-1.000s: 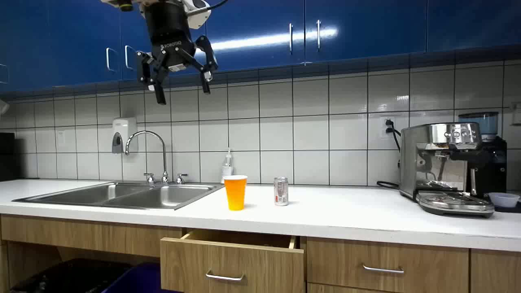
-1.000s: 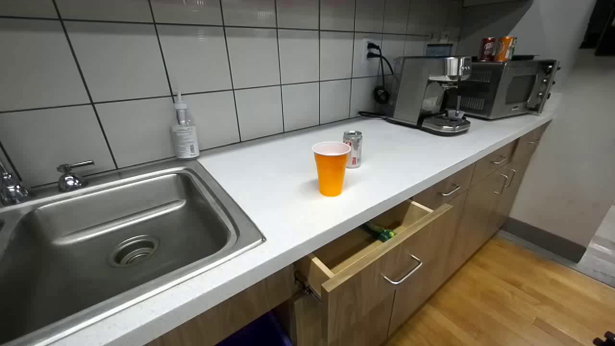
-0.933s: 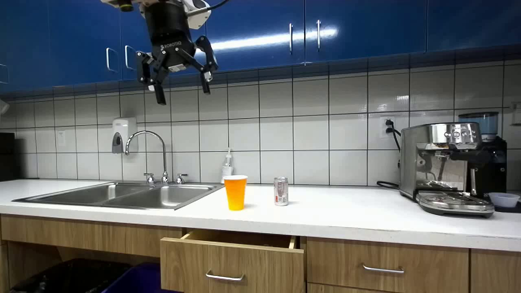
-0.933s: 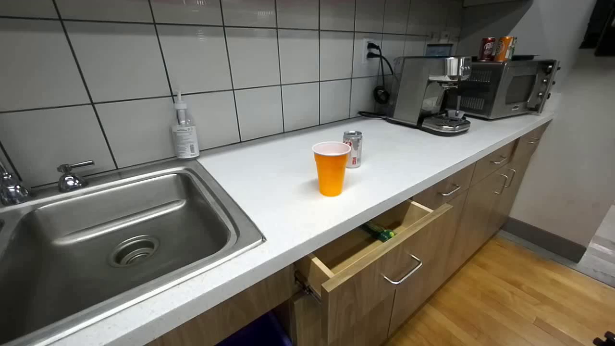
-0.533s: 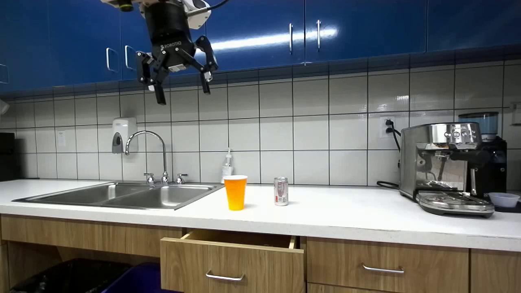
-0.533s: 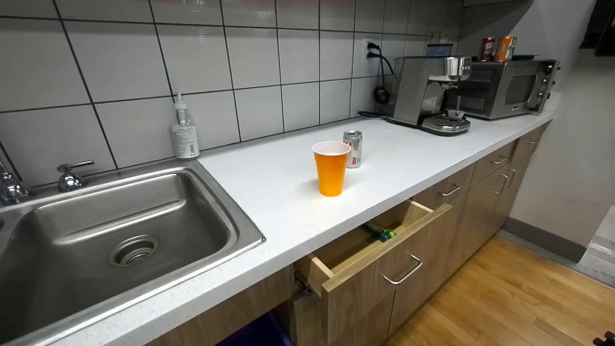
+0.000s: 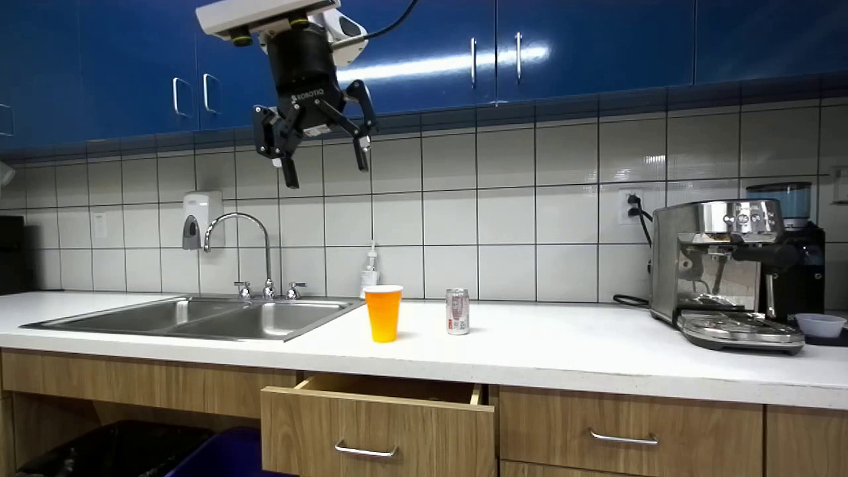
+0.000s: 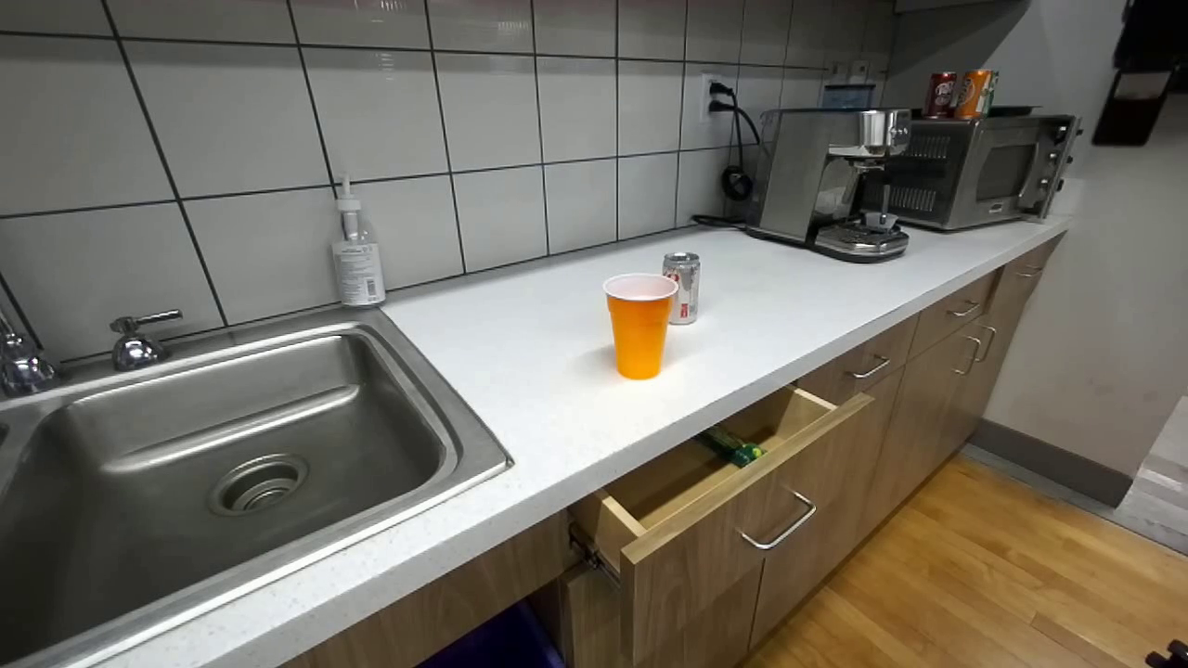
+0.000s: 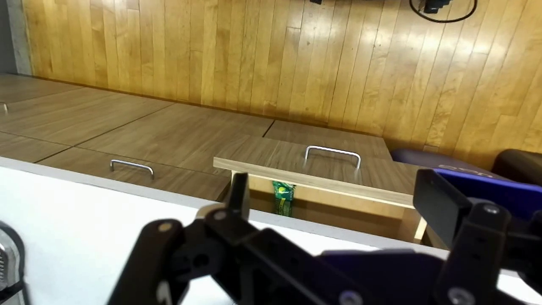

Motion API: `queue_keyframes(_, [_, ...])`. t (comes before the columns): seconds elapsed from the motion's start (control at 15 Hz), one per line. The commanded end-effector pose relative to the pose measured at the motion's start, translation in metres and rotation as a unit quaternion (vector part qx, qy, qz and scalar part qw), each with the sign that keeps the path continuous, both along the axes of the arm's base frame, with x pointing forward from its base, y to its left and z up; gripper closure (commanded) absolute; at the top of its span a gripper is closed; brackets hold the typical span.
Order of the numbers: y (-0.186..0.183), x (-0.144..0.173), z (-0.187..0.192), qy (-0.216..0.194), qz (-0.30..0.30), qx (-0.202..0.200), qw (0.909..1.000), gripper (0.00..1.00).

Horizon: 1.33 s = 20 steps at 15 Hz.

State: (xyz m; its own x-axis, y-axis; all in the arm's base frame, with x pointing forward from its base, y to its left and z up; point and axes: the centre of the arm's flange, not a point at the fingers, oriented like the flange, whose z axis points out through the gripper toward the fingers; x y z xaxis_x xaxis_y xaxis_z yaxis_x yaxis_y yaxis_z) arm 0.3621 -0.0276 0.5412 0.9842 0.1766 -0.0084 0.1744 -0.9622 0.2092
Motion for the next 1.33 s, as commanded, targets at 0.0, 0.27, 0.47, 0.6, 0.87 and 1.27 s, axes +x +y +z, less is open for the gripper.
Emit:
queue_keyframes(0.0, [-0.016,0.026,-0.022,-0.001,0.005,-0.004,1.0,0.0])
queue_keyframes(0.27, [-0.026,0.053,-0.051,0.002,0.005,0.002,1.0,0.0])
queue_keyframes(0.47, [-0.029,0.075,-0.073,-0.001,0.007,0.01,0.9999,0.0])
queue_keyframes(0.6, [-0.03,0.086,-0.087,-0.005,0.01,0.017,0.9998,0.0])
queue_keyframes(0.87, [-0.033,0.106,-0.114,-0.012,0.018,0.027,0.9994,0.0])
queue_keyframes(1.27, [-0.025,0.137,-0.148,-0.02,-0.008,0.04,0.999,0.0])
